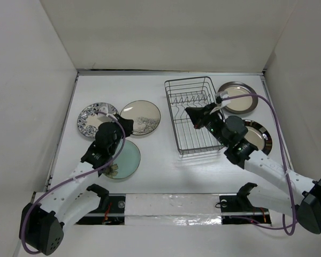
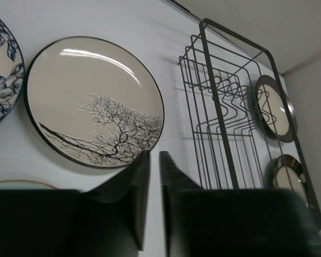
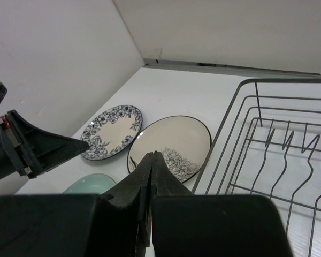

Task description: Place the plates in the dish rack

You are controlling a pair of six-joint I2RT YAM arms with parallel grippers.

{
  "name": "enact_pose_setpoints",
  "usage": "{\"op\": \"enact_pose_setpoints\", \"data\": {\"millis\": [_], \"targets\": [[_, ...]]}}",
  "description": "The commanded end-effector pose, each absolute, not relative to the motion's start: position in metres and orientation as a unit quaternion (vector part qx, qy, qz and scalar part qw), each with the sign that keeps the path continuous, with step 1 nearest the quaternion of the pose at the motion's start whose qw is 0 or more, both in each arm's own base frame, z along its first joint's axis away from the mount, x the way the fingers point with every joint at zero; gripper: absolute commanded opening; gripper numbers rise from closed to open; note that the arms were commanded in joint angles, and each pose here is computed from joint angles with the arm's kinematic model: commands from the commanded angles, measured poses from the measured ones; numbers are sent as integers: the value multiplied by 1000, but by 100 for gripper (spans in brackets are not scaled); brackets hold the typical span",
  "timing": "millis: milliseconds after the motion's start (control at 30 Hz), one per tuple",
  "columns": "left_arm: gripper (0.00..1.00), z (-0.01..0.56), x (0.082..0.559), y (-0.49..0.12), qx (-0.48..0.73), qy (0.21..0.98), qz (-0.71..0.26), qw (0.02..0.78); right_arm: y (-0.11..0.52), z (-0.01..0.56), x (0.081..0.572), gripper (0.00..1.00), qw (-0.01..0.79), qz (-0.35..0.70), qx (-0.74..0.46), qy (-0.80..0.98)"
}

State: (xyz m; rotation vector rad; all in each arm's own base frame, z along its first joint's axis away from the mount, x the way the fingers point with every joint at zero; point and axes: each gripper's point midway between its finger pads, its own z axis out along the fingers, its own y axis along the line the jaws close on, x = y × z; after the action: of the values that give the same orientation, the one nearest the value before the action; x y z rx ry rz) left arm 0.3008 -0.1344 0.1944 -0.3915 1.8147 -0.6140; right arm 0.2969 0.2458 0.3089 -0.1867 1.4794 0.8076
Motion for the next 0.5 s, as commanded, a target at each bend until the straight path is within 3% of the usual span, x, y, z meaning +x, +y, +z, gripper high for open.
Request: {"op": "enact_pose_setpoints", "data": {"millis": [0,100,133,233,467], "targets": [[0,201,317,-134,-175,753,-257,580,249,326,296,0,674,378,-81,629],[4,191,326,-135,-181,765,-239,570,245,324,300,0,675,374,-71,632],[23,189,330,-129,-193,764,-229,572,246,324,298,0,673,378,-75,632],[50,175,338,-122,-220,773,-214,555,244,324,299,0,676,374,-71,632],[50,140,347,-97,-285,786,-192,514,242,321,302,0,672,373,-67,636]]}}
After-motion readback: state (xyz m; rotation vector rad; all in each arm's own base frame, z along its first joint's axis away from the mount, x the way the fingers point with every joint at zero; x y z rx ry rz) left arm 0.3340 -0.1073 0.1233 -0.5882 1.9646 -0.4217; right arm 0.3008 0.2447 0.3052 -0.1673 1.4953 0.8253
